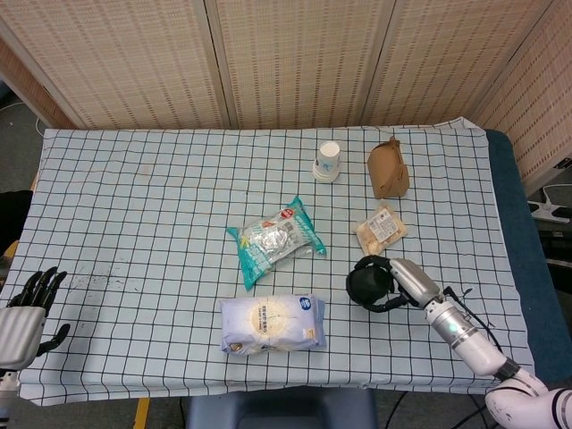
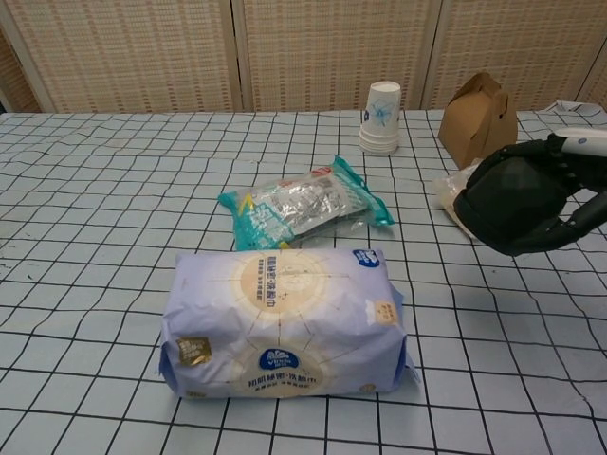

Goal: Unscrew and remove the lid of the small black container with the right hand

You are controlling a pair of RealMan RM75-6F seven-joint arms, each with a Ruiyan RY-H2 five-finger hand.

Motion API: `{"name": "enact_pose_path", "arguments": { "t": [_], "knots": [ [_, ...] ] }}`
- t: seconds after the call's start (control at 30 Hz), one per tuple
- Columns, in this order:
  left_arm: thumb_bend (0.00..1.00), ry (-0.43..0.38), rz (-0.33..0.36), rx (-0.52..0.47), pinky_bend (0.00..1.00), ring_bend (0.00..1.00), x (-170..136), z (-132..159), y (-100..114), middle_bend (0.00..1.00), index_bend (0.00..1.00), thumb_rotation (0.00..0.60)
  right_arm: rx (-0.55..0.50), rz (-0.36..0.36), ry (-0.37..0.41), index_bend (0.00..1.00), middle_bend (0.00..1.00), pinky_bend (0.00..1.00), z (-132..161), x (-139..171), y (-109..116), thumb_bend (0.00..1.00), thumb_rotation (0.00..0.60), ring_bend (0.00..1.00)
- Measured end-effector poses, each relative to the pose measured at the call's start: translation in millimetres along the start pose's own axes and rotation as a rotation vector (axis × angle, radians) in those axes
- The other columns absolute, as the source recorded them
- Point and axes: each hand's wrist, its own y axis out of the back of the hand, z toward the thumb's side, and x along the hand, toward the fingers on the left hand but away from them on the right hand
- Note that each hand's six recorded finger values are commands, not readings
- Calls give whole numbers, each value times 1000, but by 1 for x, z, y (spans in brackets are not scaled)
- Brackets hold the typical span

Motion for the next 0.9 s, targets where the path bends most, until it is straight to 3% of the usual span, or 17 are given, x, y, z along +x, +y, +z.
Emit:
{"name": "enact_pose_path", "arguments": {
  "t": [0.13,0.23,0.5,0.6,0.73,0.9],
  "knots": [
    [306,0,-3,1,334,0,0,0,-1,0,41,600,63,-8,-38,556,588,668,-9,1,3,191,600,516],
    [306,-1,-1,0,334,0,0,1,0,0,41,600,207,-31,-68,557,588,667,-16,1,6,192,600,516],
    [305,0,1,-1,334,0,-1,0,1,0,41,600,885,-131,-169,558,587,668,-30,1,14,194,600,516],
    [305,-2,2,-1,334,0,-1,0,1,0,41,600,1022,-146,-196,558,587,668,-32,1,15,194,600,516],
    [305,-1,2,-1,334,0,-1,0,0,0,41,600,1088,-143,-208,558,587,668,-35,2,12,194,600,516],
    [305,-3,4,-1,334,0,-1,0,1,0,41,600,947,-137,-165,558,587,668,-32,2,8,194,600,517]
  ]
}}
